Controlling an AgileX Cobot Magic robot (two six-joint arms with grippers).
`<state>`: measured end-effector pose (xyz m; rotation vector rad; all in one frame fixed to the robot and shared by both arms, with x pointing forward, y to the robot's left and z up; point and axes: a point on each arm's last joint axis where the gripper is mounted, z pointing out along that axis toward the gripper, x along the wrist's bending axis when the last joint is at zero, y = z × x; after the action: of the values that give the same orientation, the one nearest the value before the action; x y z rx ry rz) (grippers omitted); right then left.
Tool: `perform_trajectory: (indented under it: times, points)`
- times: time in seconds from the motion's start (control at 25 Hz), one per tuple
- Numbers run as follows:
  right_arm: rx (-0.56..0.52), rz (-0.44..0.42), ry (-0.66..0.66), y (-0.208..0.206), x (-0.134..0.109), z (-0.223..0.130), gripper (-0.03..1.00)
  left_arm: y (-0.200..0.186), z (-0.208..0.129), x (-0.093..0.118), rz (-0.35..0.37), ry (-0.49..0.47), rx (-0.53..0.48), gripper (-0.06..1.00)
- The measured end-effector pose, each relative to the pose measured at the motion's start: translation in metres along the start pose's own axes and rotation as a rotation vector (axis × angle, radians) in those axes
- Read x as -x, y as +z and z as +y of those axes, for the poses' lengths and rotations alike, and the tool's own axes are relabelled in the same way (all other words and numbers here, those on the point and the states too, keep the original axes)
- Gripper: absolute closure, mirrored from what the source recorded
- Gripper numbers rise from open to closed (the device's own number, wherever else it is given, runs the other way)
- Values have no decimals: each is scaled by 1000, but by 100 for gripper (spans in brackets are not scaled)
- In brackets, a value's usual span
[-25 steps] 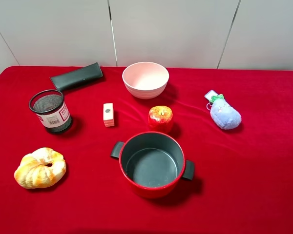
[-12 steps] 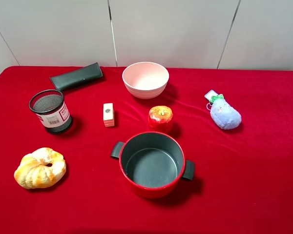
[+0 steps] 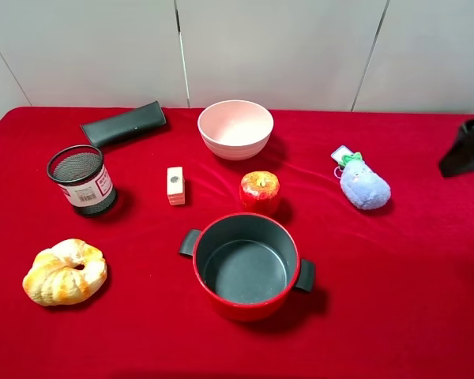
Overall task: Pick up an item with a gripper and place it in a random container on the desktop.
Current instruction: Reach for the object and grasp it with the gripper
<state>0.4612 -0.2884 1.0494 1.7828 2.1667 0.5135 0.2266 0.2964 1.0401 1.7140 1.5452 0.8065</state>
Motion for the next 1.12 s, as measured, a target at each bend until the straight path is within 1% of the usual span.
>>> perform_trajectory:
  times: [0.24, 0.4, 0.56, 0.92, 1.12]
  points:
    - [-38, 25, -37, 27, 6, 37, 27, 0, 0, 0, 0, 0, 0, -5]
    - [-47, 59, -110, 42, -3, 60, 27, 0, 0, 0, 0, 0, 0, -5]
    - [-78, 86, -146, 63, -14, 74, 27, 0, 0, 0, 0, 0, 0, -5]
    - [-195, 133, -104, 120, -17, 73, 27, 0, 0, 0, 0, 0, 0, -5]
    - [-229, 151, -73, 145, -17, 70, 27, 0, 0, 0, 0, 0, 0, -5]
